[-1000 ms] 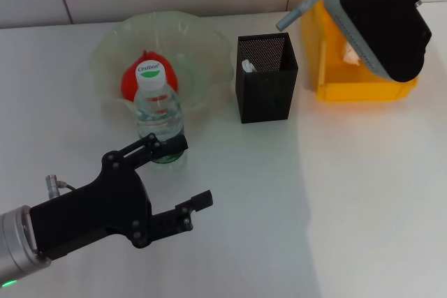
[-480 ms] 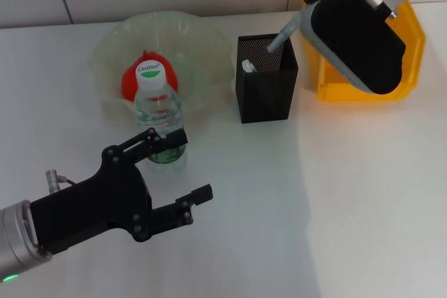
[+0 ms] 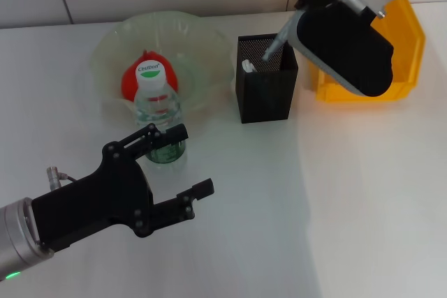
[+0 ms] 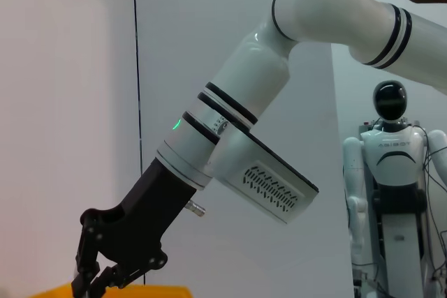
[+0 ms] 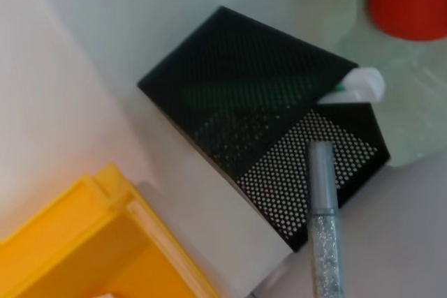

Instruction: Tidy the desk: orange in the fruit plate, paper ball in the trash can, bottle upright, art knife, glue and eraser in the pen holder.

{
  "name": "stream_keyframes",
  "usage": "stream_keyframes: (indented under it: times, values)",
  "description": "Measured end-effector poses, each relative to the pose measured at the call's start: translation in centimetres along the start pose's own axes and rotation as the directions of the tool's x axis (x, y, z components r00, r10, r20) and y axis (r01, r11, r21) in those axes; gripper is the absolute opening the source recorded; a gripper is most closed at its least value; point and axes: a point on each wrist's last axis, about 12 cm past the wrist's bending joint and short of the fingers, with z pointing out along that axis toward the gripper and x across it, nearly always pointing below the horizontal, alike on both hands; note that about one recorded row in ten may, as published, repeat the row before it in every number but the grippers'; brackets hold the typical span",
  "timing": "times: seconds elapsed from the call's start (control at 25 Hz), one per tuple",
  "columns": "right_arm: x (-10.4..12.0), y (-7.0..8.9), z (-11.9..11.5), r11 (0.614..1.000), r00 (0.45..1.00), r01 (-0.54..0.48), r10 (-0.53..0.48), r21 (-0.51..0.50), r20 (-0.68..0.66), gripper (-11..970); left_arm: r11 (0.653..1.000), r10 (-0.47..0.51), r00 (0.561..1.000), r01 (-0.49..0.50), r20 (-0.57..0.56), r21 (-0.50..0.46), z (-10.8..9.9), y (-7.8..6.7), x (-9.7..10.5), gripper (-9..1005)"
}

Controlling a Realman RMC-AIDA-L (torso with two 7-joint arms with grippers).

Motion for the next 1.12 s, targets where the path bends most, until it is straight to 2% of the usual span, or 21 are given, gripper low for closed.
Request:
stream_keyframes:
  times: [0.44, 0.96, 1.08, 1.12]
  values:
    - [-0.6, 0.0, 0.8, 0.999, 0.999, 0.031, -0.03, -0.036, 0.01, 118, 1.0, 0.0, 1.0, 0.0, -0.001, -0.006, -0.1, -0.1, 0.1, 785]
    - [-0.3, -1.1, 0.8, 0.999, 1.0, -0.004, 0.003, -0.04, -0.004, 120, 1.0, -0.004, 1.0, 0.004, 0.009, -0.012, -0.1, -0.1, 0.2, 785]
    - [-0.3, -1.5, 0.6, 0.999, 1.0, -0.021, 0.021, -0.028, -0.006, 318, 1.0, -0.003, 1.0, 0.003, 0.014, -0.012, 0.0, -0.1, 0.1, 785]
    - [-0.3, -1.7, 0.4, 0.999, 0.999, -0.033, 0.033, -0.021, -0.007, 335, 1.0, -0.003, 1.0, 0.003, 0.014, -0.012, 0.0, -0.1, 0.1, 785]
